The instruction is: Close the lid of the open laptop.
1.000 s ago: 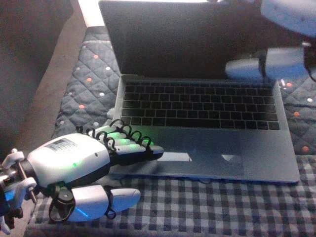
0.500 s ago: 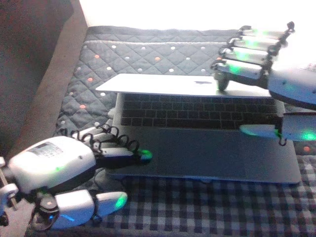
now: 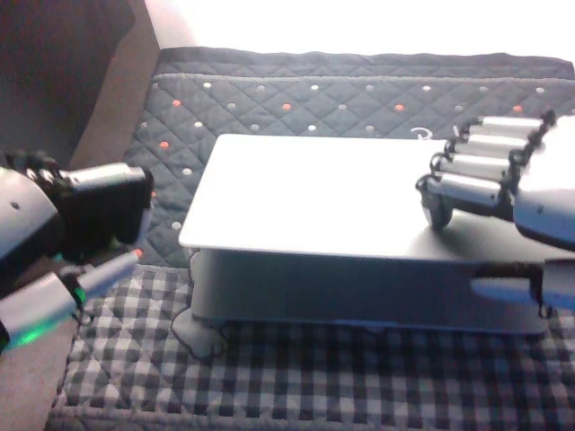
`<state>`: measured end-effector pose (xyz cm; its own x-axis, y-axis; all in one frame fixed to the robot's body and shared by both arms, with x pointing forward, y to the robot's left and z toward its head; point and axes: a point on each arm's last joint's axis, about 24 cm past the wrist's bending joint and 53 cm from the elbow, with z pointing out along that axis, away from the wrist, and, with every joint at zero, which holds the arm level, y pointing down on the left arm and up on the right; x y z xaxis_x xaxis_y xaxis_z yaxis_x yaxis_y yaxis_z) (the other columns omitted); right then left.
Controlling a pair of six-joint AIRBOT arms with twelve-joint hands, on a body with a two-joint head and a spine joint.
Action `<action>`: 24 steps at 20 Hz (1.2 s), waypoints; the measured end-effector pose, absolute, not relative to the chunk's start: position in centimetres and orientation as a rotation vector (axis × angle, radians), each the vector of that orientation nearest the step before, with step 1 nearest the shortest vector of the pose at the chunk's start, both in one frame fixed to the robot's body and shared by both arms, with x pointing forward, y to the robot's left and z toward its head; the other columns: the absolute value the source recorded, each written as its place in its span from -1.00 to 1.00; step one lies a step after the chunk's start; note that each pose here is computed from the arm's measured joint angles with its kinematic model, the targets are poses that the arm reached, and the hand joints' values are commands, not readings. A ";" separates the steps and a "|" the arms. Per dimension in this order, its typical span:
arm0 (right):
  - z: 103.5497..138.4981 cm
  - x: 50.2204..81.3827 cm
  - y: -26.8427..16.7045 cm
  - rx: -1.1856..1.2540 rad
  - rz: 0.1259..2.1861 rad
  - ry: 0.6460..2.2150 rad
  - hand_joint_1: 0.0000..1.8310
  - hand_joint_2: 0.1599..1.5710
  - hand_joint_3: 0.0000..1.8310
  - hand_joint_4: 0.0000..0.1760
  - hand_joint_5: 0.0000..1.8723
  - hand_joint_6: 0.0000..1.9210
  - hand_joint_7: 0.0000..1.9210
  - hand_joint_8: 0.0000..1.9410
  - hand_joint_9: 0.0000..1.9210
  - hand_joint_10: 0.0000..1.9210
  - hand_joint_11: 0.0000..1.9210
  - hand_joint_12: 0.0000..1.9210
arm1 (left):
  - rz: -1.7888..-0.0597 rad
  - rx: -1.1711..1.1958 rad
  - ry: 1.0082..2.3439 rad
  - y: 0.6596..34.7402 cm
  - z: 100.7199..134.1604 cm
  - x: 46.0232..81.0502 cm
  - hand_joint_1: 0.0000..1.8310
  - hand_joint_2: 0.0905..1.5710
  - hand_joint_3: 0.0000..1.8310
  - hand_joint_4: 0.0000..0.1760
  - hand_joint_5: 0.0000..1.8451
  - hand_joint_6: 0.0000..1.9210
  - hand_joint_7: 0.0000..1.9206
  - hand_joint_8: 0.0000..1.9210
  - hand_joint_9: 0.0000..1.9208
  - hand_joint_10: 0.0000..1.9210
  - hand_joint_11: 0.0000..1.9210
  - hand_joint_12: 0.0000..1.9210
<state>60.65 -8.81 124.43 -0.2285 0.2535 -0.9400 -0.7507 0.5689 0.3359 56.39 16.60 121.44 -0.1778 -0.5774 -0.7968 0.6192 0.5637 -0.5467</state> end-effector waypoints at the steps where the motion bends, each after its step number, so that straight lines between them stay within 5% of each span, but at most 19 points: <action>1: 123.8 60.5 -8.8 -0.439 0.991 1.549 -0.49 0.65 -1.00 -1.00 -1.00 0.33 -0.95 0.40 -1.00 0.63 -1.00 1.00 | -1.059 0.036 1.364 16.8 122.0 56.4 0.04 0.86 -0.95 -1.00 -0.69 0.99 -0.44 0.92 -0.35 0.96 -0.23 1.00; 6: 121.3 60.0 -8.5 -0.444 0.996 1.619 -0.53 0.73 -0.99 -1.00 -1.00 0.45 -0.99 0.46 -1.00 0.62 -1.00 1.00 | -1.030 0.008 1.281 18.2 123.8 57.3 -0.01 0.92 -1.00 -1.00 -0.71 1.00 -0.54 0.96 -0.80 0.80 -0.82 1.00; 9: 120.1 59.9 -8.6 -0.450 0.980 1.656 -0.59 0.76 -0.99 -1.00 -1.00 0.50 -0.98 0.48 -1.00 0.66 -1.00 1.00 | -1.037 -0.011 1.254 18.1 124.2 57.8 -0.01 0.91 -1.00 -0.83 -0.67 1.00 -0.57 0.96 -0.82 0.74 -0.86 0.96; 11: 119.7 59.8 -8.6 -0.452 0.973 1.669 -0.65 0.75 -1.00 -1.00 -1.00 0.39 -0.97 0.44 -1.00 0.60 -1.00 0.95 | -1.046 0.004 1.269 17.6 123.8 57.7 -0.01 0.92 -1.00 -0.90 -0.69 1.00 -0.56 0.96 -0.84 0.73 -0.89 0.95; 13: 119.8 59.8 -8.7 -0.453 0.972 1.668 -0.64 0.75 -1.00 -1.00 -1.00 0.29 -0.92 0.31 -1.00 0.48 -1.00 0.86 | -1.045 0.005 1.270 17.6 123.8 57.7 -0.01 0.92 -1.00 -1.00 -0.71 1.00 -0.56 0.98 -0.84 0.72 -0.92 0.96; 15: 119.8 59.8 -8.7 -0.453 0.972 1.669 -0.63 0.75 -1.00 -1.00 -1.00 0.24 -0.77 -0.07 -0.92 0.20 -1.00 0.78 | -1.038 -0.004 1.280 17.7 123.6 57.9 0.00 0.92 -1.00 -1.00 -0.72 0.98 -0.54 1.00 -0.84 0.78 -0.94 1.00; 19: 119.9 59.8 -8.9 -0.446 0.973 1.671 -0.60 0.74 -1.00 -1.00 -0.83 -0.06 -0.50 -0.61 -0.71 -0.02 -0.97 0.84 | -1.038 -0.004 1.279 17.7 123.6 58.0 -0.03 0.93 -1.00 -0.86 -0.69 0.99 -0.58 1.00 -0.85 0.80 -0.89 1.00; 21: 120.1 59.6 -8.9 -0.449 0.977 1.664 -0.64 0.78 -1.00 -1.00 -0.98 0.11 -0.67 -0.37 -0.91 0.10 -1.00 0.67 | -1.039 -0.004 1.277 17.7 123.7 58.0 -0.03 0.93 -1.00 -0.81 -0.69 1.00 -0.59 1.00 -0.86 0.80 -0.90 1.00; 22: 120.8 59.4 -8.8 -0.440 1.003 1.639 -0.55 0.76 -1.00 -1.00 -1.00 -0.05 -0.91 -0.13 -1.00 -0.01 -1.00 0.45 | -1.035 0.003 1.276 17.8 123.7 58.0 -0.03 0.93 -1.00 -0.71 -0.67 1.00 -0.60 0.98 -0.90 0.74 -0.99 1.00; 23: 121.2 59.2 -8.9 -0.437 1.010 1.628 -0.55 0.76 -1.00 -1.00 -1.00 -0.05 -0.91 -0.13 -1.00 -0.01 -1.00 0.45 | -1.034 0.001 1.275 17.8 123.7 58.1 -0.03 0.93 -1.00 -0.71 -0.67 1.00 -0.60 0.98 -0.90 0.74 -0.99 1.00; 24: 122.1 58.9 -9.0 -0.439 1.025 1.596 -0.55 0.72 -1.00 -1.00 -1.00 -0.26 -0.97 -0.32 -1.00 -0.25 -1.00 0.40 | -1.033 -0.001 1.274 17.9 123.7 58.1 -0.03 0.93 -1.00 -0.72 -0.67 1.00 -0.60 0.97 -0.91 0.73 -1.00 1.00</action>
<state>58.92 -8.99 122.06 -0.2979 0.2366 -0.9248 -0.7424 0.5516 0.3803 58.09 17.89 123.72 -0.0692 -0.6290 -0.7743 0.6279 0.5757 -0.5238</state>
